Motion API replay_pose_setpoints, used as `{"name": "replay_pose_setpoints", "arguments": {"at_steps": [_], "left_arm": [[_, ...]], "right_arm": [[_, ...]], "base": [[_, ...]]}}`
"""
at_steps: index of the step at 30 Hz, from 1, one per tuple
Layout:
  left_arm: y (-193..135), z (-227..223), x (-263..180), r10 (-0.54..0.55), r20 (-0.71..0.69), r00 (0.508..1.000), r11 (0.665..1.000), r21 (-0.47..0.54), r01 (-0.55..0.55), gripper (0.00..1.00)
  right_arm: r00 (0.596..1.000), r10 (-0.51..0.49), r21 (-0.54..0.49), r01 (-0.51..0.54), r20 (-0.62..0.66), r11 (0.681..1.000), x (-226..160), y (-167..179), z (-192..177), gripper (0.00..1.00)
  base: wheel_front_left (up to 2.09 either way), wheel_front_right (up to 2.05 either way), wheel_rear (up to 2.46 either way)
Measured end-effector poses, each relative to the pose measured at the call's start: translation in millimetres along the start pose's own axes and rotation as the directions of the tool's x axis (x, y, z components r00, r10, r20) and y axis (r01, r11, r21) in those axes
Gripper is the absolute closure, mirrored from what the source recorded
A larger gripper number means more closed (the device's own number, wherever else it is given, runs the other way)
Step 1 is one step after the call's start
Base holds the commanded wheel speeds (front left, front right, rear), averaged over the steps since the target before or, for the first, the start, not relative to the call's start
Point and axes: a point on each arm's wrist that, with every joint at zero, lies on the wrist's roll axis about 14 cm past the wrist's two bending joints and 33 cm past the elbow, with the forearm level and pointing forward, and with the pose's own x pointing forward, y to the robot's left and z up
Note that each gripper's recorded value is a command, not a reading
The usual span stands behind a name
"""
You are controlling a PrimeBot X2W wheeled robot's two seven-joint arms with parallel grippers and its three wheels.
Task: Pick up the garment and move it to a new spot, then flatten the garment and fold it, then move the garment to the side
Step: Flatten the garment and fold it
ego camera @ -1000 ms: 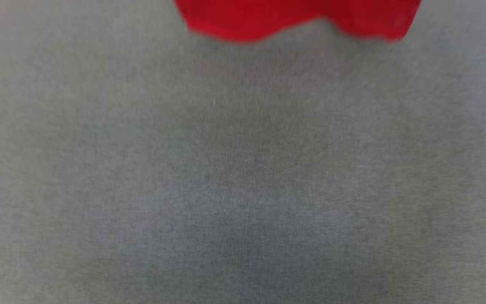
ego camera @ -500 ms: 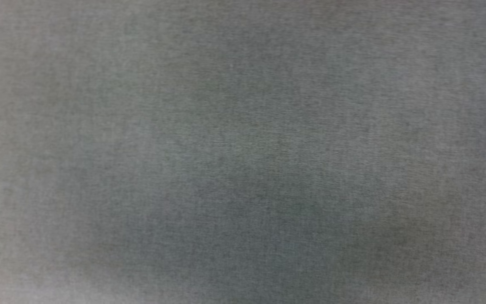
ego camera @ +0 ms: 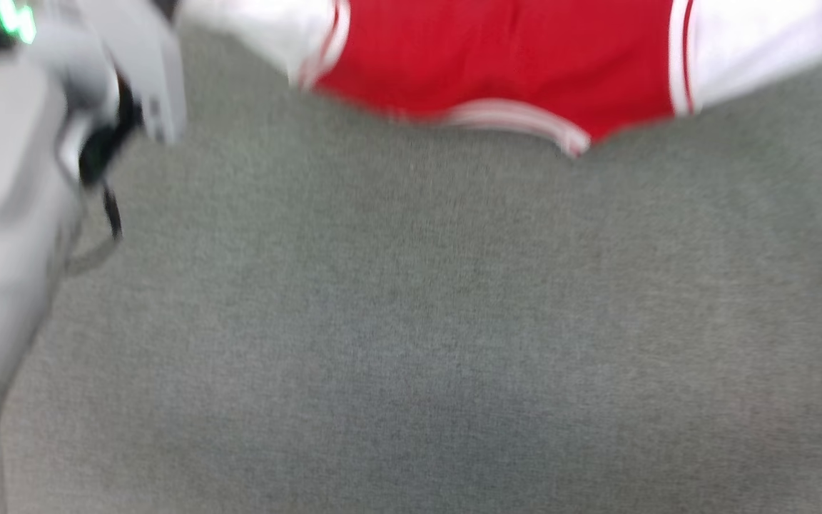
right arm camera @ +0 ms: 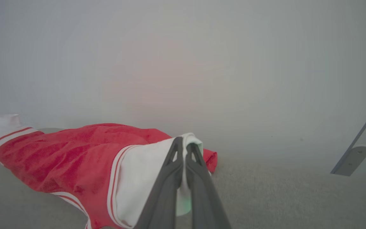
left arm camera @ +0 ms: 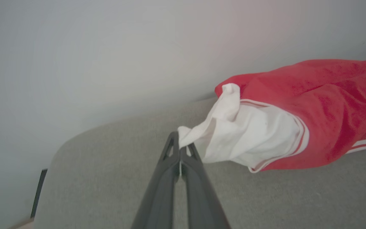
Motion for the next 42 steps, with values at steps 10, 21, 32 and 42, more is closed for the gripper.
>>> {"name": "replay_pose_setpoints", "arguments": {"at_steps": [10, 21, 32, 42], "left_arm": [[-16.4, -70.5, -98.6, -0.044, -0.190, 0.981, 0.996, -0.085, 0.028, 1.00], [-56.5, -123.6, -198.3, -0.094, -0.389, 0.917, 0.981, -0.193, 0.018, 1.00], [-75.1, -181.3, -233.5, -0.118, -0.540, 0.833, 0.966, -0.257, -0.029, 1.00], [-82.8, -217.8, -210.6, -0.139, -0.565, 0.813, 0.962, -0.272, -0.024, 1.00]], "right_arm": [[0.953, -0.005, 0.055, 0.022, -0.304, 0.998, -101.6, -6.8, -42.3, 1.00], [0.742, 0.033, 0.112, 0.057, -0.670, 0.992, -209.4, -4.9, -111.9, 1.00], [0.583, 0.023, 0.114, 0.120, -0.812, 0.986, -262.0, -0.8, -156.6, 1.00], [0.536, -0.033, 0.064, 0.161, -0.844, 0.985, -250.9, 1.3, -196.6, 1.00]], "base": [[0.00, 0.00, 0.00], [0.00, 0.00, 0.00], [0.00, 0.00, 0.00], [0.00, 0.00, 0.00]]}}
